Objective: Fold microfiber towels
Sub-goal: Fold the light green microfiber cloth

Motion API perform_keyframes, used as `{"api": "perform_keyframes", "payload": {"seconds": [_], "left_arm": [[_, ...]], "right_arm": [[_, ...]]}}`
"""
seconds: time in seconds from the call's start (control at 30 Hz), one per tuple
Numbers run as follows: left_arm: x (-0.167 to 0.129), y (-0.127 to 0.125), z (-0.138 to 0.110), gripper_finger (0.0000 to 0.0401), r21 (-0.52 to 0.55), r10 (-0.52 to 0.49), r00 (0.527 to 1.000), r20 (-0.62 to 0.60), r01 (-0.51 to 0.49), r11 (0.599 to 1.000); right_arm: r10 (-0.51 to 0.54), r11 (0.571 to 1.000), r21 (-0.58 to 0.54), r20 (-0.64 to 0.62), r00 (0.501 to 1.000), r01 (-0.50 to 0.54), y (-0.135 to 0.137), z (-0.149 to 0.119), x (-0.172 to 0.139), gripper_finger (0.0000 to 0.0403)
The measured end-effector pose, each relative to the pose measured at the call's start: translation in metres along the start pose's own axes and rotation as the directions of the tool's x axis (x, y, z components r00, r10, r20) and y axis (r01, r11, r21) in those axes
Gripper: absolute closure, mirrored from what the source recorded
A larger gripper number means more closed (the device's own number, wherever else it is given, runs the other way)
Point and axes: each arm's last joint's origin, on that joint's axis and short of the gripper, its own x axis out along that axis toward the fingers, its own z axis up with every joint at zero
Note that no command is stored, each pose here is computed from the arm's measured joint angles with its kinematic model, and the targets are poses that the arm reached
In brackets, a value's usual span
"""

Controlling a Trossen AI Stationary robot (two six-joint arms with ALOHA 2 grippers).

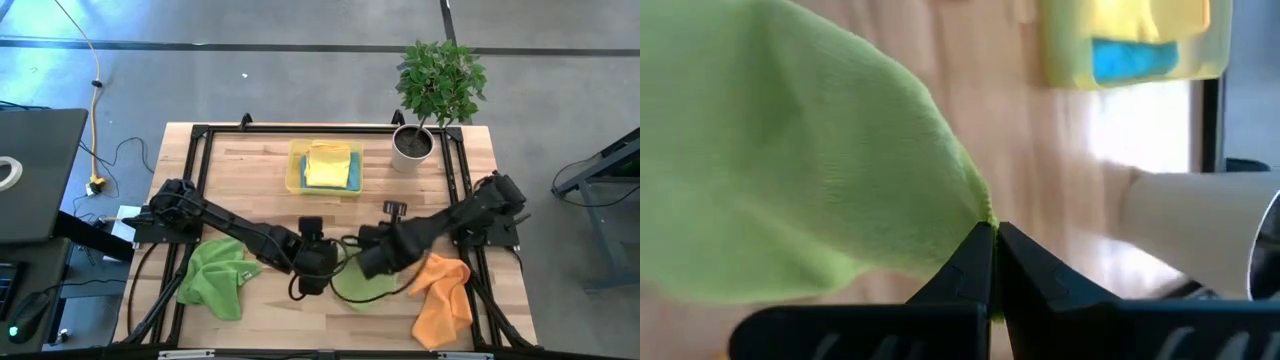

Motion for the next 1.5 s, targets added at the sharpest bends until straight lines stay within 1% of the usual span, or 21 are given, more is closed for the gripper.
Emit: {"api": "perform_keyframes", "payload": {"seconds": [0.1,0.17,0.27,0.33,0.4,0.5,0.57,0.6,0.67,0.83,0.93,1.0,1.07,1.17,1.23,1.33,1.4,1.5], "left_arm": [[-0.003,-0.006,-0.003,0.0204,-0.037,-0.005,1.000,-0.011,0.004,0.999],[-0.005,-0.010,-0.005,0.0204,-0.062,-0.011,1.000,-0.010,0.010,0.998],[-0.007,-0.014,-0.006,0.0204,-0.115,-0.016,1.000,-0.009,0.014,0.993],[-0.008,-0.016,-0.007,0.0204,-0.163,-0.017,1.000,-0.008,0.016,0.987],[-0.008,-0.016,-0.007,0.0204,-0.211,-0.017,1.000,-0.011,0.015,0.977],[-0.008,-0.016,-0.007,0.0204,-0.281,-0.023,1.000,-0.014,0.018,0.960],[-0.008,-0.016,-0.007,0.0204,-0.327,-0.024,1.000,-0.014,0.018,0.945],[-0.008,-0.016,-0.007,0.0204,-0.346,-0.024,1.000,-0.013,0.018,0.938],[-0.007,-0.014,-0.006,0.0204,-0.381,-0.023,1.000,-0.010,0.017,0.924],[-0.002,-0.006,0.000,0.0204,-0.426,-0.036,0.999,0.004,0.034,0.904],[0.001,-0.001,0.005,0.0204,-0.452,-0.067,0.997,0.032,0.074,0.889],[0.007,0.000,0.011,0.0204,-0.442,-0.100,0.993,0.068,0.120,0.889],[0.015,-0.003,0.016,0.0204,-0.409,-0.141,0.985,0.096,0.168,0.897],[0.033,-0.012,0.024,0.0204,-0.359,-0.205,0.967,0.150,0.246,0.900],[0.047,-0.019,0.026,0.0204,-0.320,-0.220,0.961,0.165,0.263,0.910],[0.071,-0.029,0.025,0.0204,-0.278,-0.211,0.964,0.164,0.251,0.927],[0.087,-0.035,0.024,0.0204,-0.270,-0.210,0.964,0.162,0.248,0.931],[0.109,-0.041,0.016,0.0204,-0.271,-0.200,0.973,0.113,0.224,0.936]], "right_arm": [[-0.064,0.997,-0.048,-0.024,0.998,0.063,-0.003,0.001,0.028,0.0403],[-0.087,0.993,-0.076,-0.023,0.996,0.085,-0.007,0.001,0.043,0.0402],[-0.061,0.993,-0.097,0.009,0.998,0.061,-0.016,0.002,0.060,0.0402],[-0.004,0.993,-0.114,0.043,0.999,0.009,-0.024,0.003,0.068,0.0402],[0.093,0.986,-0.145,0.076,0.993,-0.082,-0.034,0.003,0.075,0.0402],[0.259,0.956,-0.175,0.141,0.956,-0.233,-0.047,0.002,0.080,0.0402],[0.333,0.938,-0.164,0.180,0.926,-0.305,-0.056,0.001,0.083,0.0398],[0.355,0.930,-0.166,0.188,0.916,-0.326,-0.061,-0.001,0.083,0.0391],[0.360,0.929,-0.165,0.184,0.915,-0.332,-0.070,-0.004,0.083,0.0367],[0.350,0.934,-0.132,0.149,0.925,-0.332,-0.089,-0.015,0.077,0.0269],[0.354,0.931,-0.124,0.067,0.933,-0.344,-0.101,-0.029,0.069,0.0217],[0.402,0.908,-0.136,0.016,0.916,-0.396,-0.108,-0.042,0.062,0.0199],[0.462,0.876,-0.164,0.014,0.887,-0.453,-0.112,-0.052,0.052,0.0192],[0.538,0.832,-0.217,0.087,0.838,-0.511,-0.112,-0.064,0.038,0.0196],[0.558,0.821,-0.243,0.152,0.816,-0.516,-0.108,-0.072,0.038,0.0202],[0.568,0.821,-0.231,0.224,0.792,-0.523,-0.099,-0.086,0.051,0.0212],[0.575,0.818,-0.211,0.260,0.776,-0.535,-0.091,-0.094,0.066,0.0217],[0.585,0.810,-0.178,0.290,0.757,-0.558,-0.078,-0.105,0.090,0.0225]]}}
